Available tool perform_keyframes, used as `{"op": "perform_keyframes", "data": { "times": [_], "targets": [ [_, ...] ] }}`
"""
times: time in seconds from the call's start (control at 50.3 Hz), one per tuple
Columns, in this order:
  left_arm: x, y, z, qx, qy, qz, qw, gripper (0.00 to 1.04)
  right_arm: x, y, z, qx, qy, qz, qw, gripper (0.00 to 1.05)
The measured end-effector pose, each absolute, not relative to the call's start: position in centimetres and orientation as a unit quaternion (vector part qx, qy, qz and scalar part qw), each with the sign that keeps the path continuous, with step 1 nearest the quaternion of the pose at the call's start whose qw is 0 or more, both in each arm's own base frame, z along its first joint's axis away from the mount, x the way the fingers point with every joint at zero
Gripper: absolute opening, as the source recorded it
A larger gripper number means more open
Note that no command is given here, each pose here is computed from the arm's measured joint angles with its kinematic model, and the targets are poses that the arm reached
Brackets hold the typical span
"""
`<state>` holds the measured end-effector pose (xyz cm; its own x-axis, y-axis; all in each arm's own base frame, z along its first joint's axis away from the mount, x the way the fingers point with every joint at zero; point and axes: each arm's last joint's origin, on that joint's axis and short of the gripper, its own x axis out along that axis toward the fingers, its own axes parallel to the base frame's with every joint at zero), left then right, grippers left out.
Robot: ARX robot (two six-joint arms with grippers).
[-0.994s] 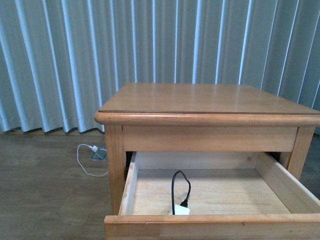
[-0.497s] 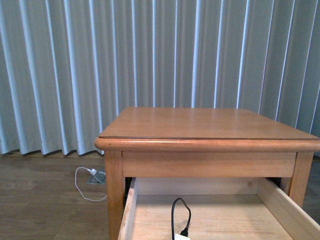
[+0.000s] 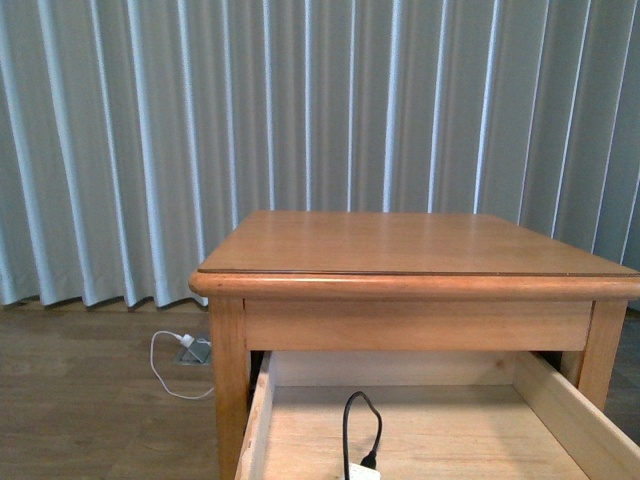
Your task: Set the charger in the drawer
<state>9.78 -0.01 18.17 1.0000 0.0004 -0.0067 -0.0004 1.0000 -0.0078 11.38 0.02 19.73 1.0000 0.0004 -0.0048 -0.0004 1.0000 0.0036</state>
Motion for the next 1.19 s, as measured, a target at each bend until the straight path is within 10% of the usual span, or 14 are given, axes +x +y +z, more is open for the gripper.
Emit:
{"op": "perform_keyframes", "data": {
  "times": [0.676,1.192],
  "targets": [
    [9.6,0.0,17.1,-0.003,-0.008,-0.001,1.0,0.04,11.4,0.0,19.7,0.002,0.002,0.0,1.0,0.96],
    [9.6,0.0,17.1,-0.002,-0.008,-0.001,1.0,0.95,14.3,2.5,16.9,-0.012,0.3,0.155,0.941,0.96]
  ]
}}
